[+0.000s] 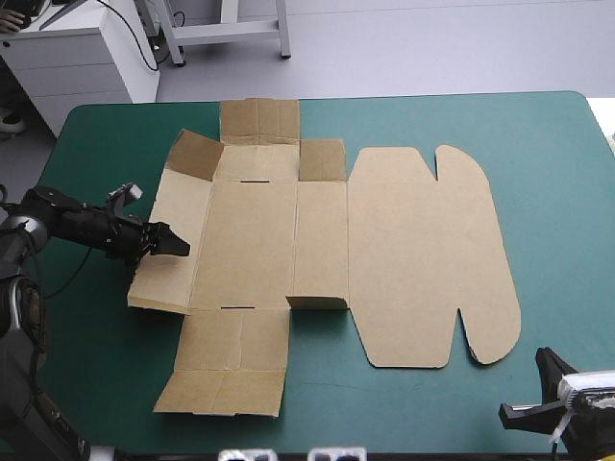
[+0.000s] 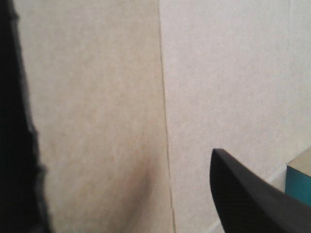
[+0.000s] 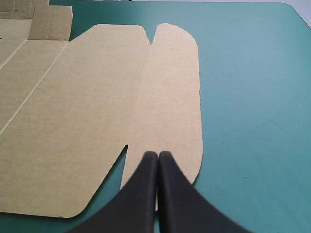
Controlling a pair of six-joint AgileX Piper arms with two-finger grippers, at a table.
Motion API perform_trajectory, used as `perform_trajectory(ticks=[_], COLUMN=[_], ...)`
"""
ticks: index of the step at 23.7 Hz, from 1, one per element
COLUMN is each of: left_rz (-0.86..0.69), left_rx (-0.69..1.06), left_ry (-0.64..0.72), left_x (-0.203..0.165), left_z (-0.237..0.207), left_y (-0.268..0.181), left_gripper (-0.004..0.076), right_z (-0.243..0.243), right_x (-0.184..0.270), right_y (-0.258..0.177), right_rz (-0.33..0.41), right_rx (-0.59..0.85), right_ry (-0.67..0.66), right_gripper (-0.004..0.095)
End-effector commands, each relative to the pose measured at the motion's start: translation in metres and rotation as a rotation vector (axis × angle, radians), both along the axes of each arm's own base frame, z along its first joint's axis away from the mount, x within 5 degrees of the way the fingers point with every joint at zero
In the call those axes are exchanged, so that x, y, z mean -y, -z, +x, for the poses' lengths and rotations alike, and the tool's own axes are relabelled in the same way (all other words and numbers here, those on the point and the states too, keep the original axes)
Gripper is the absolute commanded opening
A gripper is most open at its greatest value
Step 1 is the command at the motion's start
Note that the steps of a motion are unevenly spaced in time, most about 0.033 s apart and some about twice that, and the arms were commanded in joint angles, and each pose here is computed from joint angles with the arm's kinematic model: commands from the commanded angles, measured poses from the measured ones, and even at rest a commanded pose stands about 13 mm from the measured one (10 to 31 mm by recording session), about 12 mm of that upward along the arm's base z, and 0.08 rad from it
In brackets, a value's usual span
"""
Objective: Fold the box
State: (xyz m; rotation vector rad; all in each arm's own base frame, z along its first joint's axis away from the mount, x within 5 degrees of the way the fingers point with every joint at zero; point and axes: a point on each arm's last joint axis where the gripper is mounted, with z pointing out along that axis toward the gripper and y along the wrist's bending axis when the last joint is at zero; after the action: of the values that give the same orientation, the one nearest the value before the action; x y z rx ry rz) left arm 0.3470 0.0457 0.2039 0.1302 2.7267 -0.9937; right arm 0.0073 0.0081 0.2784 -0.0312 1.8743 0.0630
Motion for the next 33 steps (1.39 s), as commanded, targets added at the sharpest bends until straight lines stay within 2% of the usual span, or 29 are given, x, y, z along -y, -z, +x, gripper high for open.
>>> perform_trajectory(ticks=[1,4,8,11,16,19,26,29,33], left_rz=[-0.084,-0.081,0.008,0.066,0.077,0.181,0.595,0.747,1.052], left_rx=[-0.018,-0.024,-0.068,-0.083,-0.05,0.041,0.328,0.464,0.704], left_ry=[0.053,0.077,0.151,0.186,0.193,0.274,0.527,0.618,0.791], left_x=[0.023,0.032,0.042,0.041,0.042,0.052,0.098,0.128,0.18], left_z=[-0.003,-0.003,-0.007,-0.009,-0.006,0.005,0.019,0.017,0.0], left_y=[-0.024,-0.024,-0.018,-0.015,-0.02,-0.042,-0.114,-0.143,-0.182], left_gripper=[0.0444,0.0347,0.0178,0.0003,-0.0008,-0.0008,-0.0008,-0.0008,-0.0008], right_z=[-0.001,-0.001,-0.001,-0.001,-0.001,-0.001,-0.001,-0.001,-0.001], right_x=[0.0,0.0,0.0,0.0,0.0,0.0,0.0,0.0,0.0], right_y=[-0.012,-0.012,-0.012,-0.012,-0.012,-0.012,-0.012,-0.012,-0.012], right_rz=[-0.002,-0.002,-0.002,0.0,0.0,-0.001,0.0,0.0,0.0], right_rx=[0.091,0.091,0.091,0.091,0.091,0.091,0.091,0.091,0.093], right_ry=[0.012,0.012,0.013,0.013,0.013,0.013,0.013,0.013,0.013], right_gripper=[-0.0014,-0.0014,-0.0014,-0.0014,-0.0014,-0.0014,-0.0014,-0.0014,-0.0014])
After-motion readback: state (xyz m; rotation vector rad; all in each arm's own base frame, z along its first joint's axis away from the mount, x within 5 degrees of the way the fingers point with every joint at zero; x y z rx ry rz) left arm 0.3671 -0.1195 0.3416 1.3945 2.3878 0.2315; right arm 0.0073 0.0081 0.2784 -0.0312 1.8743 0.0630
